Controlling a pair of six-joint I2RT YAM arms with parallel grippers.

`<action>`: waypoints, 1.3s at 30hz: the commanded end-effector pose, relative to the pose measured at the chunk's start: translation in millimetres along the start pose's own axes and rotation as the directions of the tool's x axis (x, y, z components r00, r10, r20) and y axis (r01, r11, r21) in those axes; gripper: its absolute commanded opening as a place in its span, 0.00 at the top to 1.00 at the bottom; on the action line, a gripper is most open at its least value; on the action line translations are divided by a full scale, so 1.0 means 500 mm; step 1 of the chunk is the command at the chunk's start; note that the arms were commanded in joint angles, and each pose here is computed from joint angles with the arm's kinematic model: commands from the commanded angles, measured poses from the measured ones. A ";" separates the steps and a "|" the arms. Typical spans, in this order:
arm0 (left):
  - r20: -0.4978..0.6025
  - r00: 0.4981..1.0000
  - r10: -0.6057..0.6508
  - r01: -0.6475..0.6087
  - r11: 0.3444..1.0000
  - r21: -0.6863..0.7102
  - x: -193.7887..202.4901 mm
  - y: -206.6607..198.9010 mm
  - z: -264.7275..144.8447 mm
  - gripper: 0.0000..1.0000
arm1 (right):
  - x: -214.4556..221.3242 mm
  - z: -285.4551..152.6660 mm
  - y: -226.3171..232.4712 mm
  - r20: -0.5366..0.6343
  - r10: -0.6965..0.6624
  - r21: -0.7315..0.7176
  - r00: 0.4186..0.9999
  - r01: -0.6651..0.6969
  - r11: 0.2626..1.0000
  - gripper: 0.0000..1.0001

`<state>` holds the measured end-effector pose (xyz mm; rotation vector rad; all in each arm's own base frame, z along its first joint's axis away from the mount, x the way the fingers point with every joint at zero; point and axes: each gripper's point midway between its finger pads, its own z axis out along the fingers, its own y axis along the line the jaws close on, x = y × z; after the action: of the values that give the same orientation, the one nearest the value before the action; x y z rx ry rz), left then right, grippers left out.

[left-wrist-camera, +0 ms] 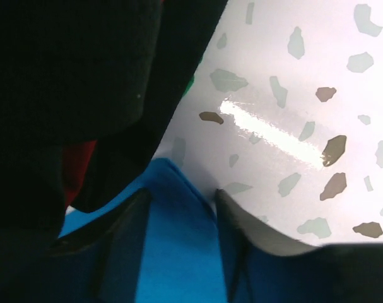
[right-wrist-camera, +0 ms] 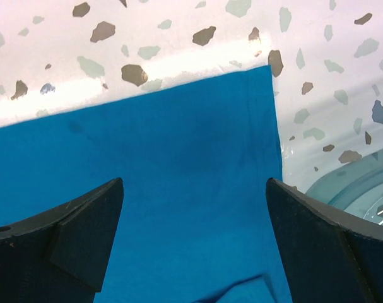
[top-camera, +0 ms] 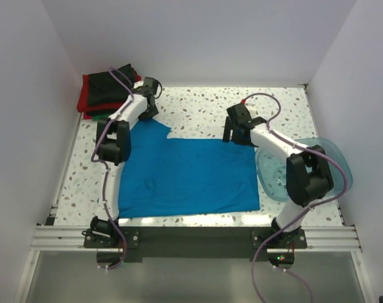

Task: Fold and stack the t-shirts
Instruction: Fold the tshirt

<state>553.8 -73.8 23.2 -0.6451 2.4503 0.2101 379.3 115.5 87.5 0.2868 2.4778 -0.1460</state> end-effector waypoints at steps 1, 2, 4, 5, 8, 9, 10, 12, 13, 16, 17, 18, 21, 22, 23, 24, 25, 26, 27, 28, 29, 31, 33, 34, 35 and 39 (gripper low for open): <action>-0.056 0.998 0.020 -0.024 0.996 -0.083 0.047 0.036 0.023 0.53 | -0.070 0.021 0.011 0.083 0.038 0.024 0.996 -0.041 0.999 0.01; -0.064 0.998 0.020 -0.025 0.996 -0.087 0.052 0.039 0.022 0.59 | -0.071 0.027 0.012 0.075 0.035 0.032 0.997 -0.037 0.999 0.01; -0.071 0.997 0.024 -0.030 0.996 -0.085 0.060 0.043 0.021 0.83 | -0.088 0.037 0.024 0.080 0.038 0.037 0.996 -0.042 0.998 0.01; -0.073 0.997 0.026 -0.032 0.997 -0.077 0.061 0.042 0.019 0.96 | -0.080 0.060 0.029 0.064 0.027 0.049 0.998 -0.030 0.998 0.01; -0.049 0.998 0.037 -0.039 0.998 -0.042 0.051 0.035 0.002 1.00 | -0.073 0.090 0.030 0.025 0.025 0.107 0.999 -0.027 0.994 0.01; -0.039 0.998 0.038 -0.040 0.998 -0.039 0.050 0.042 -0.014 1.00 | -0.071 0.095 0.030 0.024 0.036 0.116 0.999 -0.039 0.992 0.01; -0.012 0.999 0.030 -0.030 0.999 -0.022 0.039 0.038 -0.020 1.00 | -0.067 0.101 0.029 0.026 0.063 0.122 0.998 -0.066 0.990 0.01; 0.002 1.000 0.031 -0.031 0.999 -0.024 0.042 0.049 -0.031 1.00 | -0.068 0.111 0.028 0.050 0.100 0.119 0.994 -0.106 0.987 0.01; 0.034 0.999 0.017 -0.016 1.000 -0.011 0.021 0.048 -0.052 1.00 | -0.061 0.119 0.025 0.045 0.121 0.125 0.992 -0.126 0.984 0.01; 0.062 0.998 0.011 -0.010 1.000 -0.019 0.005 0.060 -0.078 1.00 | -0.054 0.135 0.025 0.033 0.125 0.138 0.992 -0.128 0.982 0.02; 0.065 0.998 0.012 -0.011 1.000 -0.020 0.005 0.062 -0.083 1.00 | -0.050 0.140 0.023 0.025 0.120 0.145 0.992 -0.123 0.982 0.03; 0.069 0.998 0.012 -0.011 1.000 -0.019 0.005 0.067 -0.094 1.00 | -0.045 0.149 0.021 0.021 0.118 0.159 0.993 -0.120 0.980 0.03; 0.086 0.996 0.011 -0.011 1.000 0.001 0.010 0.070 -0.110 1.00 | -0.023 0.166 0.017 0.005 0.120 0.176 0.993 -0.119 0.977 0.07; 0.088 0.996 0.010 -0.011 1.000 0.007 0.014 0.071 -0.114 1.00 | -0.018 0.171 0.017 0.004 0.124 0.175 0.992 -0.123 0.977 0.08; 0.079 0.997 0.019 -0.020 1.000 0.007 0.028 0.075 -0.115 1.00 | -0.013 0.175 0.017 -0.001 0.126 0.175 0.992 -0.124 0.977 0.09; 0.097 0.995 0.021 -0.024 0.999 0.029 0.020 0.068 -0.128 1.00 | -0.005 0.179 0.017 -0.011 0.131 0.174 0.991 -0.127 0.977 0.11; 0.099 0.995 0.023 -0.026 0.999 0.036 0.022 0.067 -0.135 1.00 | 0.000 0.184 0.018 -0.014 0.132 0.174 0.991 -0.127 0.976 0.14; 0.094 0.995 0.036 -0.040 0.999 0.037 0.033 0.066 -0.138 1.00 | 0.004 0.187 0.019 -0.017 0.132 0.169 0.991 -0.127 0.977 0.16; 0.100 0.994 0.039 -0.044 0.998 0.042 0.034 0.066 -0.150 1.00 | 0.013 0.188 0.022 -0.032 0.125 0.156 0.992 -0.118 0.981 0.26; 0.101 0.994 0.039 -0.044 0.998 0.038 0.038 0.068 -0.154 1.00 | 0.013 0.188 0.023 -0.028 0.128 0.151 0.991 -0.122 0.981 0.30; 0.092 0.994 0.052 -0.055 0.998 0.031 0.057 0.072 -0.157 1.00 | 0.017 0.186 0.024 -0.032 0.127 0.145 0.991 -0.121 0.982 0.35; 0.113 0.993 0.035 -0.038 0.999 0.027 0.056 0.082 -0.177 1.00 | 0.024 0.180 0.015 -0.033 0.126 0.147 0.991 -0.120 0.982 0.49; 0.126 0.992 0.016 -0.018 1.000 0.015 0.058 0.102 -0.192 1.00 | 0.029 0.175 0.011 -0.032 0.125 0.147 0.992 -0.119 0.982 0.61; 0.127 0.992 0.009 -0.011 1.000 0.013 0.061 0.108 -0.197 1.00 | 0.029 0.170 0.009 -0.029 0.127 0.145 0.992 -0.121 0.982 0.65; 0.126 0.992 0.005 -0.007 1.000 0.016 0.066 0.116 -0.206 1.00 | 0.030 0.163 0.006 -0.026 0.128 0.141 0.991 -0.123 0.982 0.68; 0.133 0.991 -0.003 0.001 1.000 0.013 0.079 0.136 -0.223 1.00 | 0.032 0.141 0.006 -0.023 0.141 0.108 0.990 -0.138 0.985 0.83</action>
<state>432.3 -68.9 67.9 -0.5614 2.4149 0.2395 427.6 114.6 20.6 0.5045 2.4389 -0.2101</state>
